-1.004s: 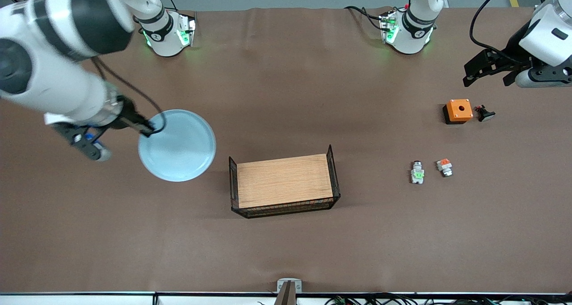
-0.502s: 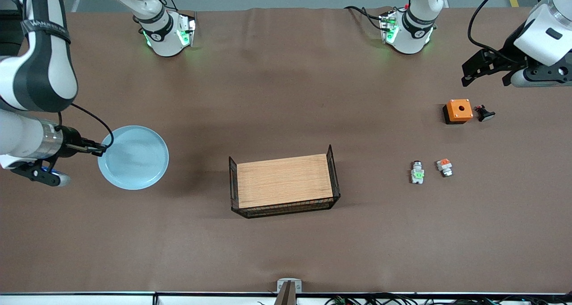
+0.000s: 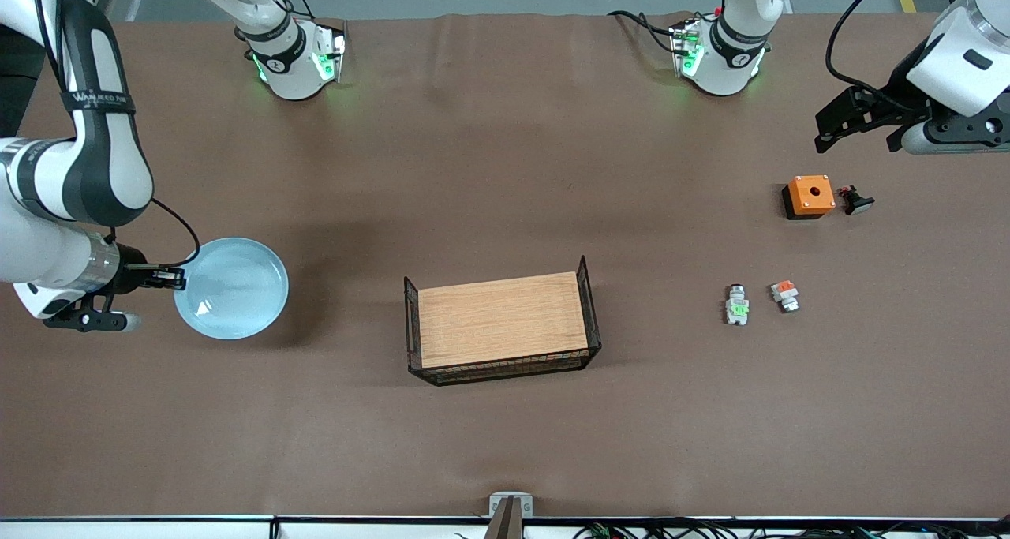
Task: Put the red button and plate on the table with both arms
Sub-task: 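Carry the blue plate with the right gripper away from the tray, then lower the plate onto the table and open the right gripper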
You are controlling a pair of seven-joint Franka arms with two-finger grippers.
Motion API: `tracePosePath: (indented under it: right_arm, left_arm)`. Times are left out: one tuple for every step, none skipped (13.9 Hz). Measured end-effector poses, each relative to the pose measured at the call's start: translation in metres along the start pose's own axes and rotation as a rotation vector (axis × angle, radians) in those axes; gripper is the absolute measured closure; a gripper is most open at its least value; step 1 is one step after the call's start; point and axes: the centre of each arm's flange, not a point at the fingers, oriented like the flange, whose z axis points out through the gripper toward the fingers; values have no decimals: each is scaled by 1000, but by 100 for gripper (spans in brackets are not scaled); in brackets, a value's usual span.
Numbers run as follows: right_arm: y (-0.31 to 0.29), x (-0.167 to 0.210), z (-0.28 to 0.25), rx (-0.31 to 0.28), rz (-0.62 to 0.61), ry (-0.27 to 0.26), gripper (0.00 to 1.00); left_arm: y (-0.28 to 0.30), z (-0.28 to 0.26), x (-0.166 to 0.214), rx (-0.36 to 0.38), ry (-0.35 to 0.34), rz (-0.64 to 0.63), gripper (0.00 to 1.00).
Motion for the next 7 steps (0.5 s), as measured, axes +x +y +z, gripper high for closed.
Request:
tracePosePath:
  right_arm:
    - [8,-2,11,-2,-25,18,97]
    - [12,-4,20,-6,-41,38,97]
    - [15,-5,29,-10,-51,59,97]
    - [16,-7,38,-15,-56,78,97]
    - [16,-9,49,-18,-59,90,97]
    - [16,-12,61,-19,-60,88,97]
    - [16,-14,73,-19,-65,76,97]
  left_arm:
    - [0,0,0,0,0,0,0]
    - [0,0,0,0,0,0,0]
    - [0,0,0,0,0,0,0]
    - [0,0,0,0,0,0,0]
    - [0,0,0,0,0,0,0]
    - [0,0,0,0,0,0,0]
    - [0,0,0,0,0,0,0]
